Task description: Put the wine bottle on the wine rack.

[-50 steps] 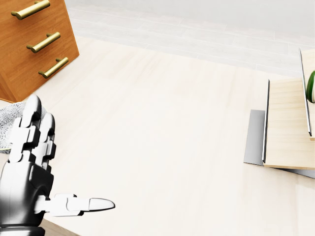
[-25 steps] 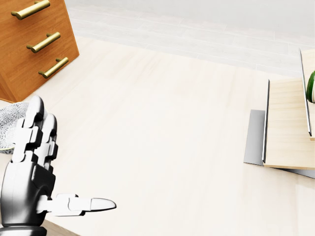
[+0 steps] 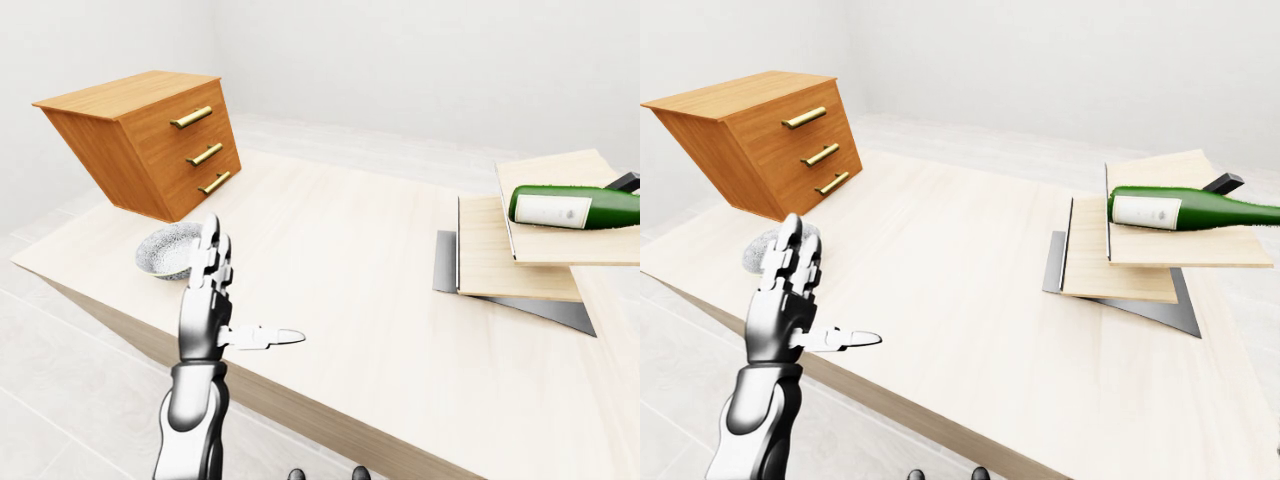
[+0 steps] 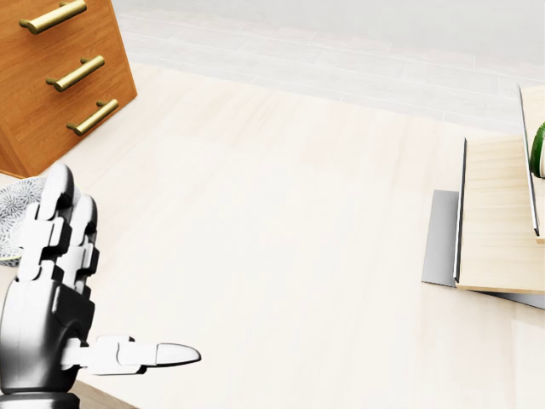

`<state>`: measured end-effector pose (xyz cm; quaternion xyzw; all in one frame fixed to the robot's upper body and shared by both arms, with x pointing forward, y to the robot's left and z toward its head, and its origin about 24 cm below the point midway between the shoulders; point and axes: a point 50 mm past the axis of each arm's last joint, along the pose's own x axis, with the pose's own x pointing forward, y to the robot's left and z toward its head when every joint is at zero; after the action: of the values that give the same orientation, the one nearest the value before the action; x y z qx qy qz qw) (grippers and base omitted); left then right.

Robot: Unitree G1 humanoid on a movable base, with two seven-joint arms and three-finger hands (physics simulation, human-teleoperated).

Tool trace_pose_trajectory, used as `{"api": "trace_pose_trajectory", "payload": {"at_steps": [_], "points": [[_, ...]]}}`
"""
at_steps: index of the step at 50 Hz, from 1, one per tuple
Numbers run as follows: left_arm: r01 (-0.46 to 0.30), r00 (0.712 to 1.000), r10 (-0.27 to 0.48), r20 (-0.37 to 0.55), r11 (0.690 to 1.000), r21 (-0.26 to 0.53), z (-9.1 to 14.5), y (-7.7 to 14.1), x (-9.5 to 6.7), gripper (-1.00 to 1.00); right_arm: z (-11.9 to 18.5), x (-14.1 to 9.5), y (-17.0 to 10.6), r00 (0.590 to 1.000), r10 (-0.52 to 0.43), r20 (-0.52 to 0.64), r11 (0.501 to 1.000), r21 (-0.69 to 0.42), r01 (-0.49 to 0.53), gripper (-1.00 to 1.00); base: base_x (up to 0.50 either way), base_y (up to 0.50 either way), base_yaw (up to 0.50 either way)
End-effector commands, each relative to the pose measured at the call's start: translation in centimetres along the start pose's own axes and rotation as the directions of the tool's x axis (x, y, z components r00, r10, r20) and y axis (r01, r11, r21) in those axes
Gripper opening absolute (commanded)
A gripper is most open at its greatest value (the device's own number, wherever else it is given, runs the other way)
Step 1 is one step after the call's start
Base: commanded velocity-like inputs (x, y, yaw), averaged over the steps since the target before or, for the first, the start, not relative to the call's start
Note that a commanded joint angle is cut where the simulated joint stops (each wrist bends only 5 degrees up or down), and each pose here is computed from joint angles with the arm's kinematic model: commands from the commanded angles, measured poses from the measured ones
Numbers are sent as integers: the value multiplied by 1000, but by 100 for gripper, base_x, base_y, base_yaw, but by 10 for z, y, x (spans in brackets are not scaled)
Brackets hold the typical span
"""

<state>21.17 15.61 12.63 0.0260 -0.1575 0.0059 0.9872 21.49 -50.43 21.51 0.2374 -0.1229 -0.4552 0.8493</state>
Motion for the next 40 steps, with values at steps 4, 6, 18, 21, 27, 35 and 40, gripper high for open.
{"api": "trace_pose_trajectory", "payload": {"at_steps": [4,6,18,21,27,35,40], "points": [[1,1000,-1,22,1000,0,5,0,1,100,42,-3,2,993,38,114,999,16,-40,100,0,0,0],[2,1000,-2,25,1000,0,5,0,1,100,48,-4,4,990,44,132,999,22,-48,100,0,0,0],[7,999,-7,44,1000,1,9,-2,2,100,78,-10,22,970,99,223,993,41,-111,100,0,0,0],[6,999,-7,39,1000,2,8,-2,2,100,86,-13,33,959,121,255,989,50,-138,100,0,0,0],[5,999,-5,35,1000,1,7,-1,2,100,100,-20,48,939,155,307,981,67,-184,100,0,0,0],[7,999,-7,32,1000,-1,7,-2,2,100,111,-31,74,905,224,362,962,66,-264,100,0,0,0],[6,999,-6,38,1000,-1,8,-1,2,100,117,-38,89,886,250,389,948,89,-307,100,0,0,0]]}}
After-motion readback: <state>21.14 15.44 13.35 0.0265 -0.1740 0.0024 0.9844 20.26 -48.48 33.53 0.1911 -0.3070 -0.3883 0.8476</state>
